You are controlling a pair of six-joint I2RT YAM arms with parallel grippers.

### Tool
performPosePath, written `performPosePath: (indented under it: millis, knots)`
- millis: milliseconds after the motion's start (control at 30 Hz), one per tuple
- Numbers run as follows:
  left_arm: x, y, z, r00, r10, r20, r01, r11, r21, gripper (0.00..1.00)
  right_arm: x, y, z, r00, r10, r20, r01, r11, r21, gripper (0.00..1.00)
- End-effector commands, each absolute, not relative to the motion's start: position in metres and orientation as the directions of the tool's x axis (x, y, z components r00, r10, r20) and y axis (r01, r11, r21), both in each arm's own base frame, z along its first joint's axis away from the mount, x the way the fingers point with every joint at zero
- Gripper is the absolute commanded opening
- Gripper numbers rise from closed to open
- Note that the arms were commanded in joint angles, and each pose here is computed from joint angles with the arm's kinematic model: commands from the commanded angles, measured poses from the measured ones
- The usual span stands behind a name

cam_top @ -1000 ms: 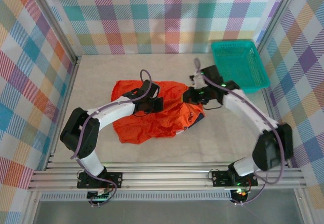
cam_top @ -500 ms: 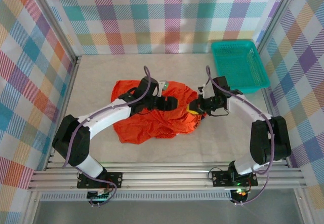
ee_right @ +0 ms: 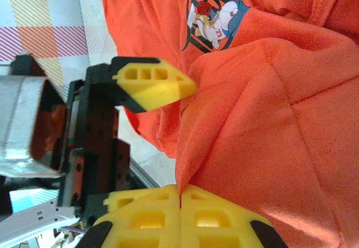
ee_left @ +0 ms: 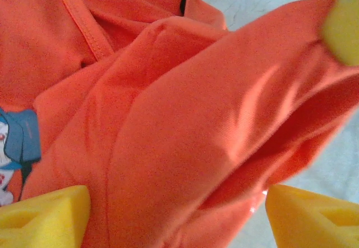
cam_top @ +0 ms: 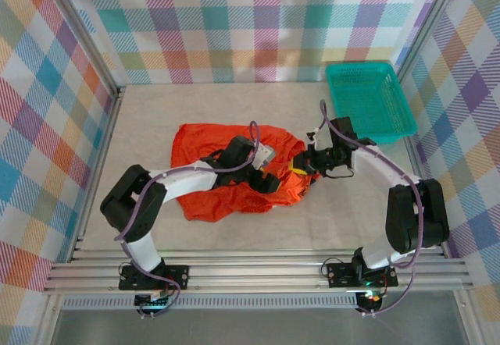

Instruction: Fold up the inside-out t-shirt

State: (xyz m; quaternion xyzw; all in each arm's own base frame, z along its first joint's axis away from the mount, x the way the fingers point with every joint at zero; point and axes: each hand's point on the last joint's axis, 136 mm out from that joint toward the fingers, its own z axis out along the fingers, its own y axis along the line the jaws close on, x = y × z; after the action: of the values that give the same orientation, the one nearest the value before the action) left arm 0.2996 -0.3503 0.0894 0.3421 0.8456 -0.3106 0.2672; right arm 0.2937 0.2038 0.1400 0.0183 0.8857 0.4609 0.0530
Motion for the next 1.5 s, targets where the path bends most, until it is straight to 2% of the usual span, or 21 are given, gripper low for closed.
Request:
performPosePath:
  millis: [0, 33, 67, 100, 133, 167, 267, 400, 500, 567, 667, 700, 733, 833, 933, 1067, 1167, 1367, 1433, 1467]
  knots:
    - [0.316, -0.361, 0.092, -0.525, 0.455, -0.719, 0.805, 0.541, -0.245, 0.77, 0.296, 0.207, 0.163, -0.99, 0.067, -0.126, -0.07, 0.538, 0.84, 0.0]
    - [0.318, -0.362, 0.089, -0.522, 0.463, -0.716, 0.807, 0.541, -0.238, 0.71, 0.295, 0.207, 0.165, -0.99, 0.064, -0.128, -0.074, 0.534, 0.842, 0.0]
    - [0.319, -0.364, 0.089, -0.519, 0.472, -0.712, 0.813, 0.529, -0.242, 0.55, 0.295, 0.207, 0.166, -0.989, 0.063, -0.131, -0.078, 0.534, 0.842, 0.0]
    - [0.318, -0.367, 0.086, -0.524, 0.489, -0.697, 0.82, 0.512, -0.257, 0.22, 0.295, 0.207, 0.167, -0.989, 0.061, -0.135, -0.082, 0.534, 0.842, 0.0]
    - [0.318, -0.371, 0.087, -0.536, 0.5, -0.68, 0.82, 0.501, -0.278, 0.02, 0.294, 0.207, 0.165, -0.989, 0.06, -0.138, -0.084, 0.539, 0.838, 0.0]
    - [0.317, -0.372, 0.086, -0.551, 0.509, -0.662, 0.816, 0.494, -0.299, 0.0, 0.294, 0.205, 0.164, -0.988, 0.061, -0.139, -0.082, 0.55, 0.831, 0.0]
    - [0.316, -0.371, 0.098, -0.575, 0.522, -0.63, 0.804, 0.502, -0.318, 0.0, 0.293, 0.197, 0.151, -0.988, 0.06, -0.141, -0.075, 0.61, 0.789, 0.0]
    - [0.309, -0.362, 0.143, -0.575, 0.509, -0.641, 0.803, 0.501, -0.323, 0.0, 0.29, 0.173, 0.121, -0.986, 0.072, -0.149, -0.046, 0.744, 0.667, 0.0]
    - [0.295, -0.362, 0.184, -0.579, 0.484, -0.656, 0.807, 0.452, -0.379, 0.0, 0.291, 0.148, 0.095, -0.983, 0.11, -0.147, 0.015, 0.845, 0.534, 0.0]
    - [0.283, -0.368, 0.203, -0.61, 0.46, -0.645, 0.791, 0.404, -0.459, 0.0, 0.297, 0.141, 0.088, -0.977, 0.141, -0.161, 0.044, 0.868, 0.495, 0.0]
    - [0.279, -0.376, 0.207, -0.678, 0.403, -0.615, 0.735, 0.387, -0.557, 0.0, 0.318, 0.15, 0.097, -0.96, 0.193, -0.202, 0.051, 0.833, 0.55, 0.0]
    - [0.281, -0.377, 0.2, -0.696, 0.387, -0.606, 0.718, 0.398, -0.571, 0.0, 0.324, 0.155, 0.103, -0.956, 0.204, -0.21, 0.05, 0.82, 0.571, 0.04]
    - [0.285, -0.379, 0.191, -0.716, 0.369, -0.593, 0.697, 0.412, -0.586, 0.0, 0.33, 0.161, 0.11, -0.953, 0.214, -0.213, 0.05, 0.808, 0.588, 0.14]
    - [0.3, -0.385, 0.166, -0.797, 0.298, -0.526, 0.603, 0.448, -0.66, 0.0, 0.334, 0.17, 0.129, -0.945, 0.229, -0.235, 0.046, 0.802, 0.595, 0.23]
    - [0.315, -0.389, 0.15, -0.885, 0.194, -0.423, 0.463, 0.459, -0.758, 0.0, 0.32, 0.165, 0.135, -0.934, 0.278, -0.224, 0.097, 0.801, 0.591, 0.27]
    - [0.33, -0.387, 0.146, -0.914, 0.078, -0.397, 0.386, 0.464, -0.797, 0.0, 0.293, 0.176, 0.144, -0.922, 0.33, -0.202, 0.104, 0.715, 0.691, 0.23]
    - [0.336, -0.384, 0.146, -0.914, 0.061, -0.401, 0.377, 0.495, -0.783, 0.0, 0.28, 0.185, 0.148, -0.917, 0.348, -0.197, 0.095, 0.667, 0.739, 0.2]
    - [0.343, -0.376, 0.147, -0.915, 0.039, -0.402, 0.356, 0.546, -0.758, 0.0, 0.285, 0.206, 0.13, -0.917, 0.36, -0.169, 0.111, 0.639, 0.761, 0.18]
    - [0.344, -0.376, 0.148, -0.917, 0.026, -0.399, 0.348, 0.544, -0.764, 0.0, 0.292, 0.212, 0.118, -0.916, 0.37, -0.153, 0.133, 0.643, 0.754, 0.2]
    - [0.344, -0.376, 0.148, -0.918, 0.02, -0.396, 0.343, 0.542, -0.767, 0.0, 0.296, 0.215, 0.11, -0.915, 0.376, -0.148, 0.145, 0.648, 0.748, 0.26]
